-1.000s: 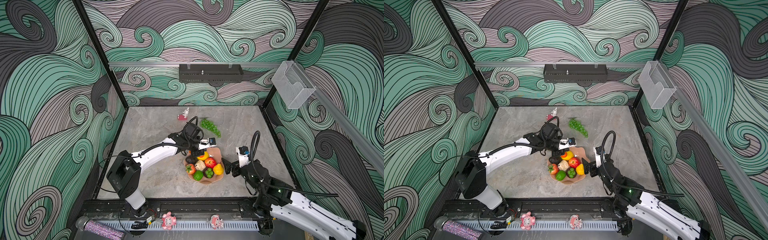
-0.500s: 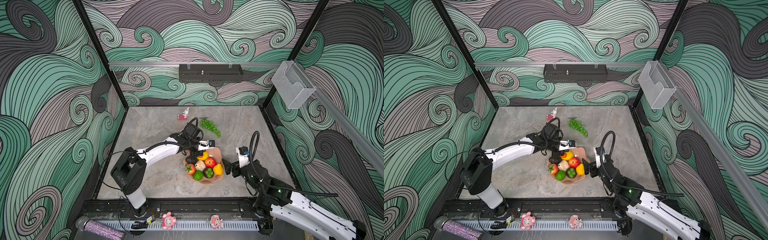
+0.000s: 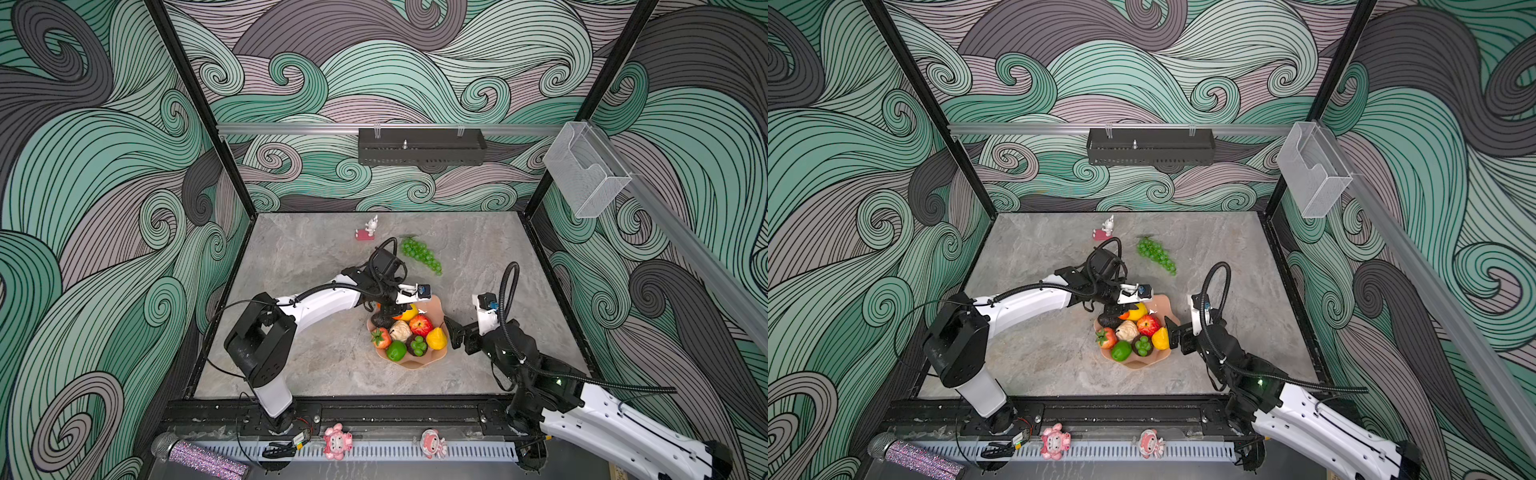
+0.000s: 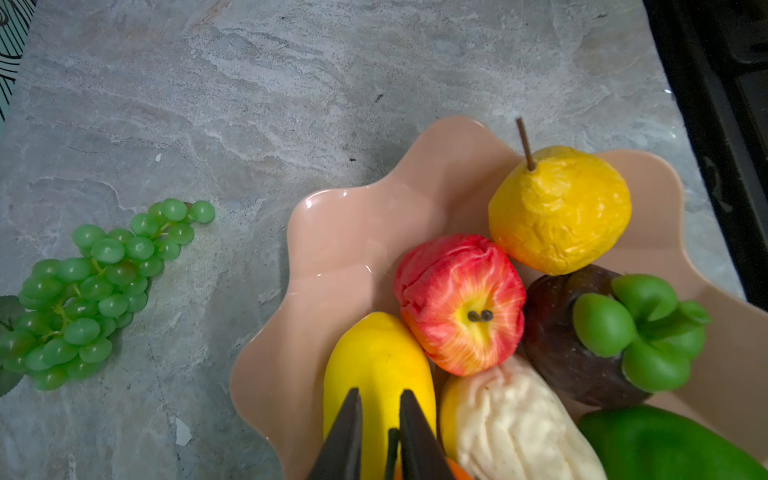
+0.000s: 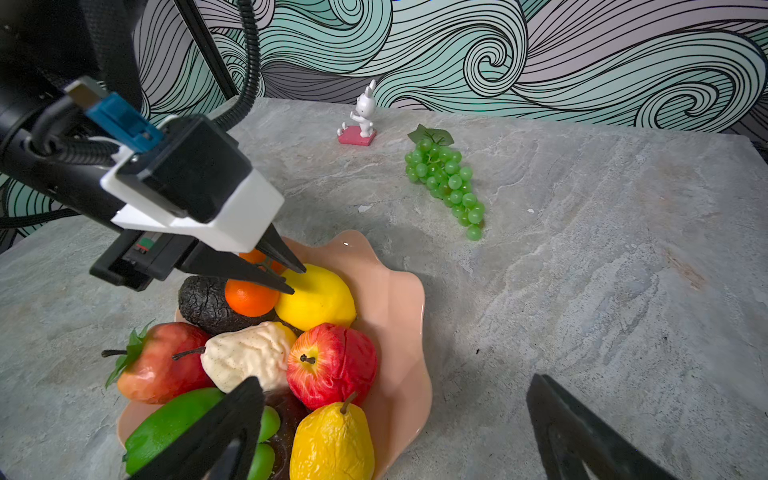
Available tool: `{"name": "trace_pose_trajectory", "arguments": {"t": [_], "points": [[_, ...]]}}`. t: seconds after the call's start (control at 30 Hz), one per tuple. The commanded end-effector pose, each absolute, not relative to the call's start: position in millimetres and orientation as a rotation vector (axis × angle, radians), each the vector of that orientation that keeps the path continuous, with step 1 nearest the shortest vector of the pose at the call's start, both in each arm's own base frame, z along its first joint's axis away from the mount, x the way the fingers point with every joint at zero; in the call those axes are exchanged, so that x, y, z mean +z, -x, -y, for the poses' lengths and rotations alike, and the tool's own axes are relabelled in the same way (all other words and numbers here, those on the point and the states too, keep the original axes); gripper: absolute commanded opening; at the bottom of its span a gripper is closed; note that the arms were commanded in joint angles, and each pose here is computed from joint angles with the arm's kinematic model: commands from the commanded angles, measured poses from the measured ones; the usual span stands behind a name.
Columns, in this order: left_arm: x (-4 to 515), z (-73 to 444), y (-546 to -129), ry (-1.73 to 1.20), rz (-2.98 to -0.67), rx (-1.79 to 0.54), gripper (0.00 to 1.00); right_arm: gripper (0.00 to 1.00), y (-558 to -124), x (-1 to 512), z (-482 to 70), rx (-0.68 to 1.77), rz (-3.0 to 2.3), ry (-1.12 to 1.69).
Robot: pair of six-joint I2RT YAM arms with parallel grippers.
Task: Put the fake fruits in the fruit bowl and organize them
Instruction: 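Withdraw the left gripper from the bowl while the right moves toward the grapes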
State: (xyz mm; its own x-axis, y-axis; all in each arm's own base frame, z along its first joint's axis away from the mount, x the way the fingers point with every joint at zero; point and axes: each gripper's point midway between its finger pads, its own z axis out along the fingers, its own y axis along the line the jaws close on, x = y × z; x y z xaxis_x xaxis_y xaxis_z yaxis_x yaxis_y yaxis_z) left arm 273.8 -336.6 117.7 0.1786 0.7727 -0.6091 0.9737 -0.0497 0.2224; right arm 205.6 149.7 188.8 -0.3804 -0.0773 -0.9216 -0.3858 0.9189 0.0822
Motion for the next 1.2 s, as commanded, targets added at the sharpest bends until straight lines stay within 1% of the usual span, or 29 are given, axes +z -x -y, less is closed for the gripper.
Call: {"name": "trace_pose_trajectory", "arguments": {"t": [0.0,0.2,0.3,0.4,0.43,0.47,0.57,0.67,0.7,0.77,0.97,1.07,1.17], "points": [[132,339,-270,-1.840,-1.597,-0.480,0.26,0.99,-209,190,-147,0.325,-1.942,0.314],[145,342,-269,-1.805,-1.579,-0.499,0.27,0.99,-211,200,-148,0.349,-1.944,0.288],[162,347,-271,-1.740,-1.553,-0.520,0.27,0.99,-214,200,-147,0.337,-1.959,0.277],[194,353,-282,-1.568,-1.573,-0.553,0.27,0.99,-219,202,-141,0.313,-1.993,0.237],[202,354,-285,-1.513,-1.585,-0.560,0.32,0.99,-222,207,-139,0.317,-1.998,0.211],[210,353,-289,-1.440,-1.600,-0.562,0.34,0.99,-223,204,-136,0.310,-2.032,0.208],[224,344,-299,-1.268,-1.647,-0.550,0.34,0.99,-231,208,-137,0.363,-2.081,0.177],[229,323,-315,-1.026,-1.776,-0.494,0.34,0.99,-241,208,-139,0.416,-2.137,0.164],[240,311,-317,-0.926,-1.809,-0.479,0.34,0.99,-245,208,-140,0.424,-2.151,0.161],[240,289,-324,-0.741,-1.904,-0.434,0.33,0.99,-255,205,-144,0.434,-2.193,0.164],[217,231,-314,-0.441,-2.057,-0.344,0.39,0.99,-300,199,-154,0.428,-2.303,0.178],[202,201,-309,-0.273,-2.118,-0.348,0.43,0.97,-327,194,-162,0.417,-2.348,0.197],[186,176,-305,-0.160,-2.153,-0.336,0.44,0.96,-355,184,-172,0.389,-2.395,0.230]]}}
